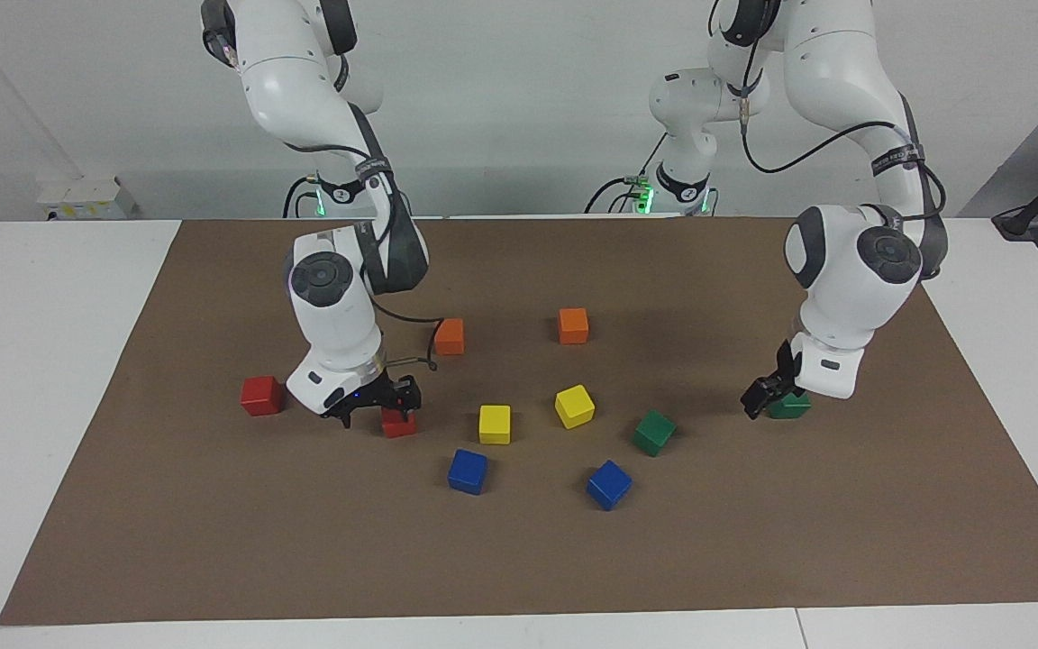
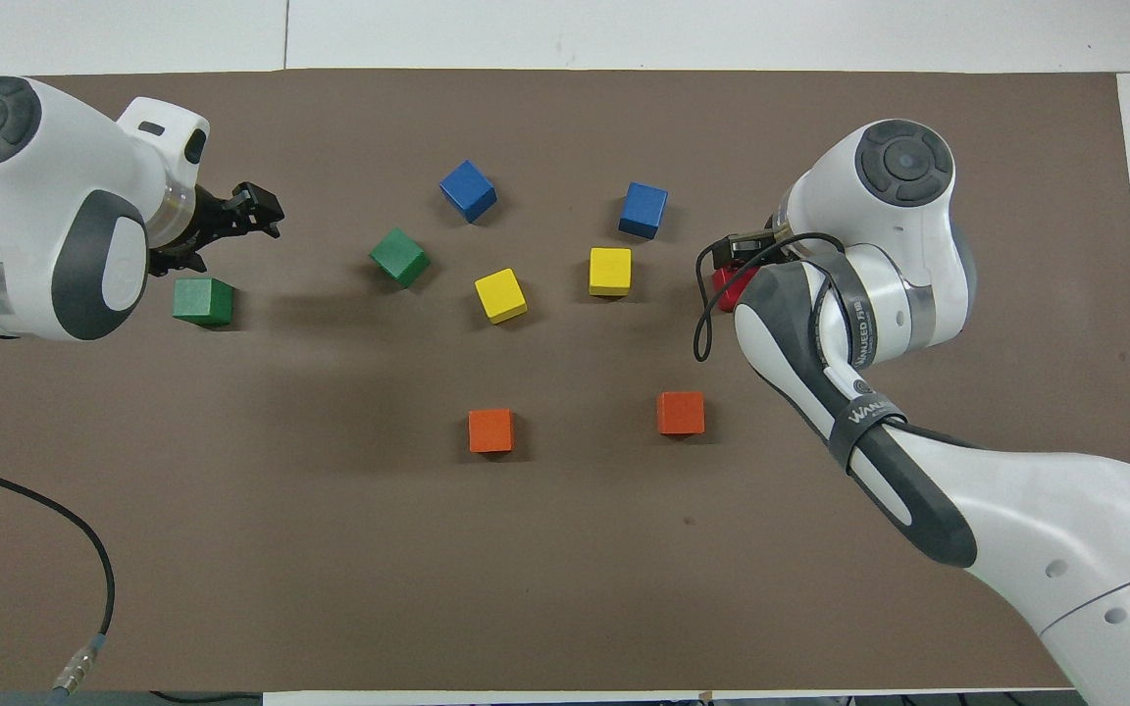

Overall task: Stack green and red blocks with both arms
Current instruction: 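Reach the left gripper to the second green block while the right gripper grasps red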

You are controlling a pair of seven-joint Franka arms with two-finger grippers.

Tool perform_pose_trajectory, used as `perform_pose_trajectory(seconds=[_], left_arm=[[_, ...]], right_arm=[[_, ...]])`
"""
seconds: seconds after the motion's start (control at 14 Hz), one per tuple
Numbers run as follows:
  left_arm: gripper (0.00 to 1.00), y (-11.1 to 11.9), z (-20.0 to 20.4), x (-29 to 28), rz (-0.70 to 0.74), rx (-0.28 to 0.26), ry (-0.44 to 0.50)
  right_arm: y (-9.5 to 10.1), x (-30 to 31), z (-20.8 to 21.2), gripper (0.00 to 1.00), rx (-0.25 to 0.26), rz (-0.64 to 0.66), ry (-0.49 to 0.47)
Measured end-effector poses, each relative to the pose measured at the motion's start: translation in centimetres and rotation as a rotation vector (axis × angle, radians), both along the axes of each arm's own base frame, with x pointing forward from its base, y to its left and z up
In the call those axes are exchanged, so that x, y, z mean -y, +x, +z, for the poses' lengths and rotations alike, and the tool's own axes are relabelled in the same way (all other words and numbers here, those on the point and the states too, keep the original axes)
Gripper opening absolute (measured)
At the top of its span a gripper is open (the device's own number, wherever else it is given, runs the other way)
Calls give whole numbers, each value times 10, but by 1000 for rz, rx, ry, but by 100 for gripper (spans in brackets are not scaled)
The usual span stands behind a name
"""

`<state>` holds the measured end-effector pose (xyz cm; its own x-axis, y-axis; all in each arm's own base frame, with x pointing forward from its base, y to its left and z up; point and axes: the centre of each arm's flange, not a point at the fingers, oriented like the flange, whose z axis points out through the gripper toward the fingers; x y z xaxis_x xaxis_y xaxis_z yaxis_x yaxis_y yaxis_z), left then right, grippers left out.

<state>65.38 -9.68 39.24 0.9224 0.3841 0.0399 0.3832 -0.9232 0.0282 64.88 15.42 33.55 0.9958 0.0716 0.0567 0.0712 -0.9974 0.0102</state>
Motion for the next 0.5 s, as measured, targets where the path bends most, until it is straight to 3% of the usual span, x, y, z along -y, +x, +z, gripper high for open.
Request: perform_pose_trajectory(seconds=[0.29,0.5], left_arm=[[100,-9,-2,60,79,-3,-10],[100,-1,-8,94,128,-17,-19]], right_arm=[[-9,-16,-5,100,6,12,4],[-14,-21,-11,100,-6,18,2]])
